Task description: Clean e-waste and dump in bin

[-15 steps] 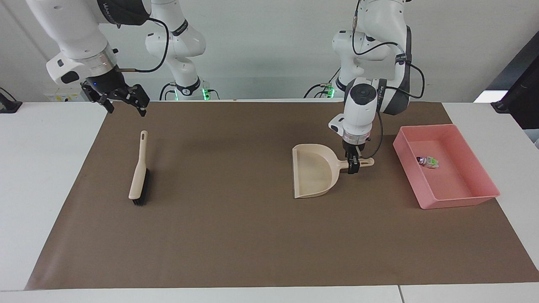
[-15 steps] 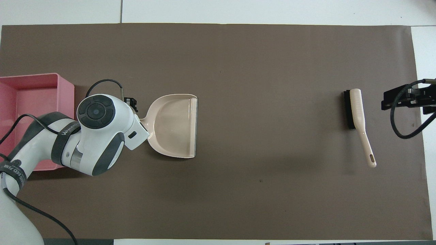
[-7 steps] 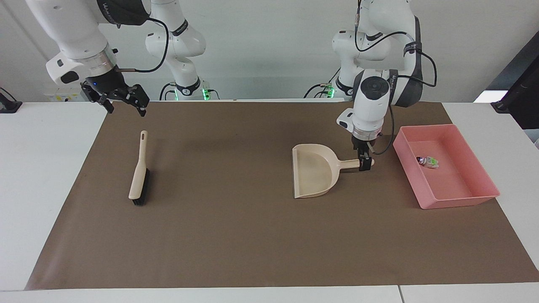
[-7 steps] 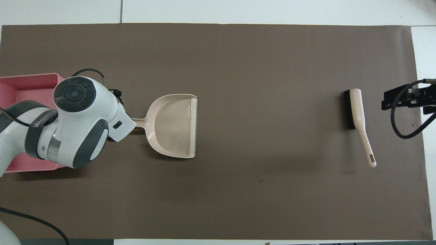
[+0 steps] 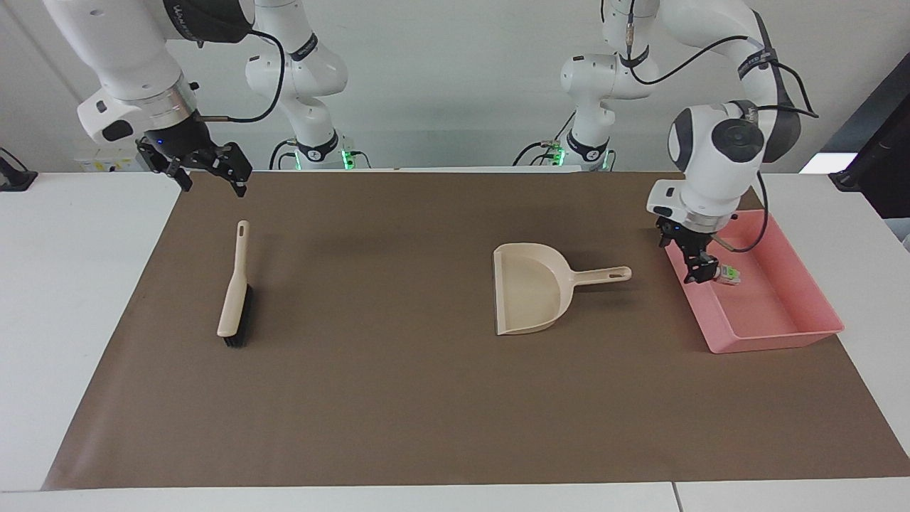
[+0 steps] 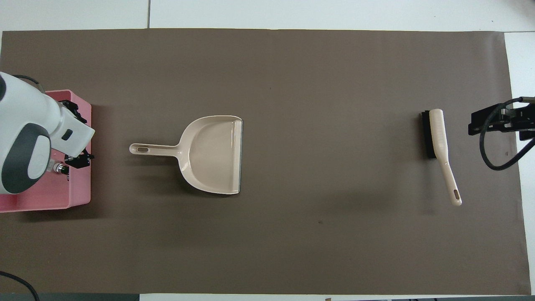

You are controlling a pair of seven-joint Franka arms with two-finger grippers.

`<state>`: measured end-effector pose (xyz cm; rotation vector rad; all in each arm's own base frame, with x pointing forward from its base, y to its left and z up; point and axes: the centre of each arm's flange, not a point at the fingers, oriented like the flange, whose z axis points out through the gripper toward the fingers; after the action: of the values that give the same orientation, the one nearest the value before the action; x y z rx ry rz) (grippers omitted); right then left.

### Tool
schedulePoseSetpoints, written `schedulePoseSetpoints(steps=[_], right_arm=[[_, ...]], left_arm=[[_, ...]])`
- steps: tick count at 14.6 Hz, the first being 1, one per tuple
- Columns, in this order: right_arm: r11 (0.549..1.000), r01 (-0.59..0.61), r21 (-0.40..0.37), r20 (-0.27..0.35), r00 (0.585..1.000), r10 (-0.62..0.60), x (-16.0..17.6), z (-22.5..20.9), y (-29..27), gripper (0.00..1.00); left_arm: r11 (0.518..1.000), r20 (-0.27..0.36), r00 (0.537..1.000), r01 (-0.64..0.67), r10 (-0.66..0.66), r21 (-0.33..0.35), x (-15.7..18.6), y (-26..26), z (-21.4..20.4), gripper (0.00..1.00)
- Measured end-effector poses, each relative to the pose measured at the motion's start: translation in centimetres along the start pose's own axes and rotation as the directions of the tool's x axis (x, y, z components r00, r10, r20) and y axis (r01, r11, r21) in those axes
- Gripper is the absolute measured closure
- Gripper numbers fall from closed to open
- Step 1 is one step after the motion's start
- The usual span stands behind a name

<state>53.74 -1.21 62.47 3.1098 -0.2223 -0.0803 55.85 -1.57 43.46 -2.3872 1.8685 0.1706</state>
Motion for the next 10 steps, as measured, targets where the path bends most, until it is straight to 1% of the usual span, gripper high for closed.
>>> schedulePoseSetpoints(steps=[3, 5, 8, 10], right_arm=[[1.000, 0.000, 0.000, 0.000, 1.000, 0.000, 0.0, 0.0, 0.0, 0.00], [1.000, 0.000, 0.000, 0.000, 1.000, 0.000, 0.0, 0.0, 0.0, 0.00], [1.000, 0.000, 0.000, 0.000, 1.000, 0.000, 0.0, 0.0, 0.0, 0.00], [1.000, 0.000, 0.000, 0.000, 1.000, 0.000, 0.0, 0.0, 0.0, 0.00]], left_arm=[[0.989, -0.041, 0.989, 0.142, -0.144, -0.044, -6.2, -1.3, 0.4, 0.00], [0.974, -0.059, 0.973, 0.219, -0.223, -0.059, -8.7, -1.8, 0.0, 0.00], [0.920, -0.047, 0.920, 0.384, -0.388, -0.077, -9.2, -1.7, -2.8, 0.00], [0.866, -0.023, 0.868, 0.491, -0.496, -0.097, -8.6, -1.2, -6.0, 0.00]])
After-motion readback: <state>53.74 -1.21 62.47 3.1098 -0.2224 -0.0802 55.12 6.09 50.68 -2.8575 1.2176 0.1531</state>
